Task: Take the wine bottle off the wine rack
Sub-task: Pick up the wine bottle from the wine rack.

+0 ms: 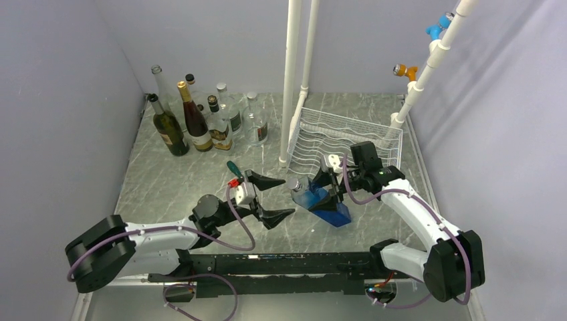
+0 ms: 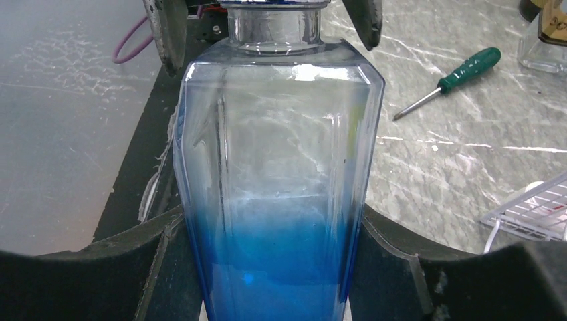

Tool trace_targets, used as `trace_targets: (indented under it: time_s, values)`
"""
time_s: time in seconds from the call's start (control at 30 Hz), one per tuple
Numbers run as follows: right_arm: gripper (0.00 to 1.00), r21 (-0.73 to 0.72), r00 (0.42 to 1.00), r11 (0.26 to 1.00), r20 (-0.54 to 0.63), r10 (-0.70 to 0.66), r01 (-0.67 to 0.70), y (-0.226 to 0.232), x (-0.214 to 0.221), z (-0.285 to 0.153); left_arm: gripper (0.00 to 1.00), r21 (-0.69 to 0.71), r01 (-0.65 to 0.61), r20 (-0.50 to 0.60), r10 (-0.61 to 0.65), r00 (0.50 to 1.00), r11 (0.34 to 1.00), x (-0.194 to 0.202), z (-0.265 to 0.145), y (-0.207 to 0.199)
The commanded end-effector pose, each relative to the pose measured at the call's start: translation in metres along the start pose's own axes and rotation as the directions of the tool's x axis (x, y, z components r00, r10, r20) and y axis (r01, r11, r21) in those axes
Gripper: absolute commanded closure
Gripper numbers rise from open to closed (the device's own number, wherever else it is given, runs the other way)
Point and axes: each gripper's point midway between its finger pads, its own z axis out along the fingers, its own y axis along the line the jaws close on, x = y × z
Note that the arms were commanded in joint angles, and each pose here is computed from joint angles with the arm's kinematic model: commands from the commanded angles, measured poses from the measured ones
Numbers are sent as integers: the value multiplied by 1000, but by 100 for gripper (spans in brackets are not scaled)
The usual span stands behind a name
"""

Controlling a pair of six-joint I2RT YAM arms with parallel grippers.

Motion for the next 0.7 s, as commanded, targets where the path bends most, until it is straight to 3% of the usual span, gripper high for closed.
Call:
trace_targets:
  time_s: [0.0,0.67]
  values:
    - [100,-65,981,986,127,-144,153,10,-47,-4,1,100,-106,169,88,982,989,-44,20,-15]
    - [100,-78,977,982,140,-161,173,15,-50,-5,3,228,12,214,-63,975,974,-28,56,-31]
